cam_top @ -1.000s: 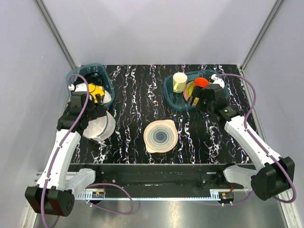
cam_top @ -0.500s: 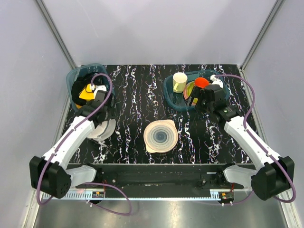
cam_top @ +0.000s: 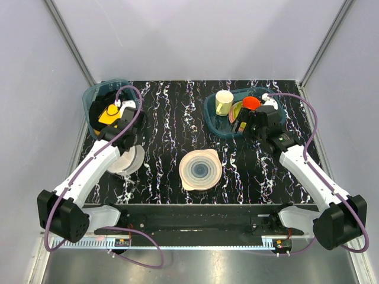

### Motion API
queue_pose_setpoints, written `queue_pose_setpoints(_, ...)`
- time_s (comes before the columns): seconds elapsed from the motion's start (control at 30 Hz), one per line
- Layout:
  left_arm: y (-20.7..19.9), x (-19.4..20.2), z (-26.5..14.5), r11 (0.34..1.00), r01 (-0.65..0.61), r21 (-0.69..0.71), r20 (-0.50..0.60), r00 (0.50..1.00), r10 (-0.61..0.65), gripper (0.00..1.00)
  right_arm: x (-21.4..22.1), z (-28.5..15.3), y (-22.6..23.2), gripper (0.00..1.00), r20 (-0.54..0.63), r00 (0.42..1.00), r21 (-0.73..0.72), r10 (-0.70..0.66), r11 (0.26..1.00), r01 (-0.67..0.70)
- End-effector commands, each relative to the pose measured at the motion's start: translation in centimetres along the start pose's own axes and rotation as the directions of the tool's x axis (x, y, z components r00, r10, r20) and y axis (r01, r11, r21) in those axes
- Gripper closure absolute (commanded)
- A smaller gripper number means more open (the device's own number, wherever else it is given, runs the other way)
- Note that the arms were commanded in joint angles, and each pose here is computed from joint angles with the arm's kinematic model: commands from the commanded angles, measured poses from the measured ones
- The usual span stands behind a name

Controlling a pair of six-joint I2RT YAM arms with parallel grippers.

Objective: Unzip the laundry bag and remove the bra

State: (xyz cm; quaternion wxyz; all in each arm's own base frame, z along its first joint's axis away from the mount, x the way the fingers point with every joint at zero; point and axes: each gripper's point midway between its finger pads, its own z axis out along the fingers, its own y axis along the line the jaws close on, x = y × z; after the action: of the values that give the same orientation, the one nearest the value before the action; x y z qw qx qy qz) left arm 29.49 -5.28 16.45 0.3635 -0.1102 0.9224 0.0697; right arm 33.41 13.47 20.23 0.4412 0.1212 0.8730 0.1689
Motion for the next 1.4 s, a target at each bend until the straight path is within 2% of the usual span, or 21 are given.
queue_pose_setpoints(0.0,-3.1,-4.4,-3.6,0.986,0.049,0.156,0.097,0.993,-0.065,1.00,-1.7,-0.6,1.7,0.00,0.056,0.998,-0.064,0.014,0.998,-0.011)
queue_pose_setpoints(0.13,-3.8,-4.3,-3.6,0.993,0.014,0.121,0.078,0.997,-0.023,1.00,-1.5,-0.5,1.8,0.00,0.050,0.999,-0.071,0.013,0.997,-0.010)
queue_pose_setpoints(0.17,-3.3,-4.0,-3.2,0.998,-0.013,0.061,0.081,0.997,0.008,0.92,-1.4,-0.5,1.8,0.00,0.049,0.999,-0.070,0.014,0.997,-0.011)
queue_pose_setpoints(0.2,-2.7,-3.3,-2.9,0.999,-0.038,0.012,0.065,0.997,0.037,0.75,-1.4,-0.5,1.6,0.00,0.052,0.999,-0.067,0.014,0.998,-0.010)
queue_pose_setpoints(0.23,-2.0,-2.8,-2.6,0.998,-0.058,-0.038,0.057,0.997,0.060,0.49,-1.5,-0.6,1.6,0.00,0.055,0.998,-0.066,0.014,0.998,-0.011)
queue_pose_setpoints(0.27,-1.3,-2.7,-2.6,0.991,-0.071,-0.111,0.078,0.994,0.080,0.08,-1.4,-0.6,1.5,0.00,0.054,0.998,-0.065,0.013,0.998,-0.010)
queue_pose_setpoints(0.3,-0.5,-1.9,-2.4,0.982,-0.104,-0.161,0.052,0.992,0.113,0.01,-1.4,-0.6,1.5,0.00,0.055,0.998,-0.063,0.012,0.998,-0.008)
queue_pose_setpoints(0.47,1.7,0.5,-1.3,0.938,-0.153,-0.311,0.013,0.986,0.165,0.01,-1.2,-0.1,1.5,0.00,0.044,0.999,-0.063,0.009,0.998,-0.007)
queue_pose_setpoints(0.57,1.9,1.9,-0.1,0.925,-0.173,-0.338,-0.025,0.984,0.175,0.19,-1.2,0.0,1.9,0.00,0.039,0.999,-0.078,0.013,0.997,-0.010)
queue_pose_setpoints(0.6,1.9,2.2,0.3,0.920,-0.178,-0.350,-0.036,0.984,0.177,0.28,-1.3,0.0,2.1,0.00,0.041,0.999,-0.085,0.012,0.996,-0.009)
queue_pose_setpoints(0.67,1.9,2.8,1.0,0.907,-0.190,-0.377,-0.054,0.982,0.183,0.38,-1.2,0.1,2.1,0.00,0.038,0.999,-0.083,0.009,0.997,-0.006)
queue_pose_setpoints(0.7,1.8,2.8,1.2,0.905,-0.191,-0.380,-0.058,0.981,0.183,0.56,-1.4,0.1,2.1,0.00,0.041,0.999,-0.084,0.012,0.996,-0.008)
queue_pose_setpoints(0.83,0.7,1.5,0.6,0.917,-0.168,-0.362,-0.034,0.985,0.167,1.00,-1.3,-0.1,2.0,0.00,0.043,0.999,-0.084,0.007,0.996,-0.003)
queue_pose_setpoints(0.93,-1.7,-0.6,-0.8,0.953,-0.144,-0.268,0.008,0.988,0.152,1.00,-1.4,-0.2,2.0,0.00,0.049,0.999,-0.084,0.009,0.996,-0.005)
queue_pose_setpoints(1.07,-7.3,-1.9,-1.1,0.995,-0.093,-0.026,0.009,0.996,0.093,1.00,-1.0,0.2,2.1,0.00,0.035,0.999,-0.090,0.013,0.996,-0.010)
queue_pose_setpoints(1.17,-9.6,-3.1,0.1,0.998,-0.068,0.005,0.042,0.997,0.068,1.00,-0.9,0.3,2.5,0.00,0.025,1.000,-0.110,0.018,0.994,-0.015)
queue_pose_setpoints(1.23,-10.7,-3.0,1.6,0.996,-0.091,-0.010,0.014,0.996,0.091,1.00,-0.9,0.2,2.6,0.00,0.021,1.000,-0.114,0.013,0.993,-0.011)
queue_pose_setpoints(1.27,-11.6,-4.2,1.1,0.997,-0.079,0.012,0.019,0.997,0.079,0.99,-0.9,0.1,2.7,0.00,0.021,1.000,-0.116,0.011,0.993,-0.008)
queue_pose_setpoints(1.33,-12.8,-4.3,1.6,0.996,-0.086,0.031,0.001,0.996,0.086,0.90,-0.9,-0.1,2.4,0.00,0.027,1.000,-0.108,0.005,0.994,-0.002)
queue_pose_setpoints(1.37,-13.7,-5.2,1.1,0.994,-0.084,0.069,0.011,0.996,0.083,0.81,-1.0,-0.2,2.3,0.00,0.035,0.999,-0.106,0.002,0.994,0.002)
